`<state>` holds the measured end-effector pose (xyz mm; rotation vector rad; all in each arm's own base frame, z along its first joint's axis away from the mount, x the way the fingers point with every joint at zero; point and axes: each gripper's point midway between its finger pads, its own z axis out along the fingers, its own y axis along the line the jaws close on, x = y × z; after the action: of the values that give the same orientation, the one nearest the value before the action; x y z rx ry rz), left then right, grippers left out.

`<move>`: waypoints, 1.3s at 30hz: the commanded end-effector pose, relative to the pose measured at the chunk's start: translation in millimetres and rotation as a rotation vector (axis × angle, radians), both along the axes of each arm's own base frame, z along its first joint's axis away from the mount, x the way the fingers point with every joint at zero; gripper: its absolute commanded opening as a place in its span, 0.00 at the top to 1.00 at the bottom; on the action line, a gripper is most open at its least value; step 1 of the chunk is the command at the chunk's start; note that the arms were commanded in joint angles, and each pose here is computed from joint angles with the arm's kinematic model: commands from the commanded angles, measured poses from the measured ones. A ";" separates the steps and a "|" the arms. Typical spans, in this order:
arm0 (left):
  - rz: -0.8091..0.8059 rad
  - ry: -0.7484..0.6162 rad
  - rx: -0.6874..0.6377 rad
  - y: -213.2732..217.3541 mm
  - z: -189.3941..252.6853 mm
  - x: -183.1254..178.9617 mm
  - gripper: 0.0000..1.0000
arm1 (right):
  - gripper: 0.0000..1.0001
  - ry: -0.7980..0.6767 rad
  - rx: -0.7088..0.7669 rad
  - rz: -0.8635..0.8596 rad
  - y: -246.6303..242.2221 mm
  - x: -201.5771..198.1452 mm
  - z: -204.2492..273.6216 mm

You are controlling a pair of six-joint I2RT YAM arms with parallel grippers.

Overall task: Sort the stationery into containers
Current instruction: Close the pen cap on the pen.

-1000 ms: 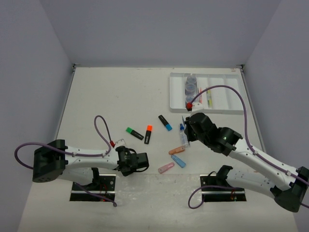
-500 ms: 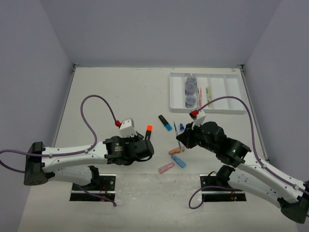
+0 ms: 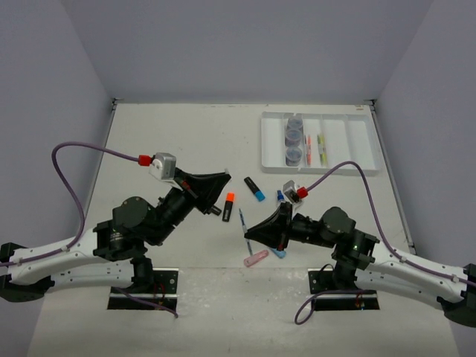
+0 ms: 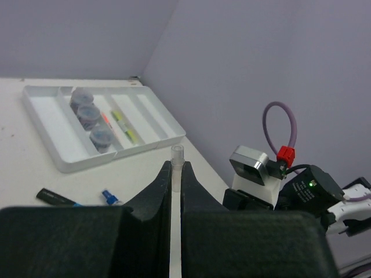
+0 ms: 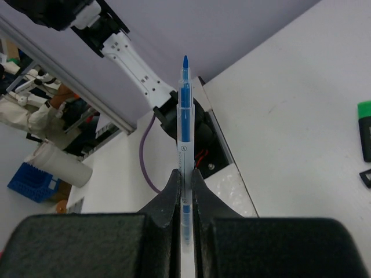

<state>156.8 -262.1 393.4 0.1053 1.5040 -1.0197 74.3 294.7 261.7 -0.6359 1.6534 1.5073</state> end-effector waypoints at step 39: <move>-0.127 -0.084 0.009 -30.8 -0.2 -12.4 1.00 | 1.00 -0.087 0.136 -0.191 -0.7 24.8 82.3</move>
<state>143.7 -291.8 388.7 0.2630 1.4595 -1.0803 94.7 300.2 313.7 -0.4953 1.5677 1.4243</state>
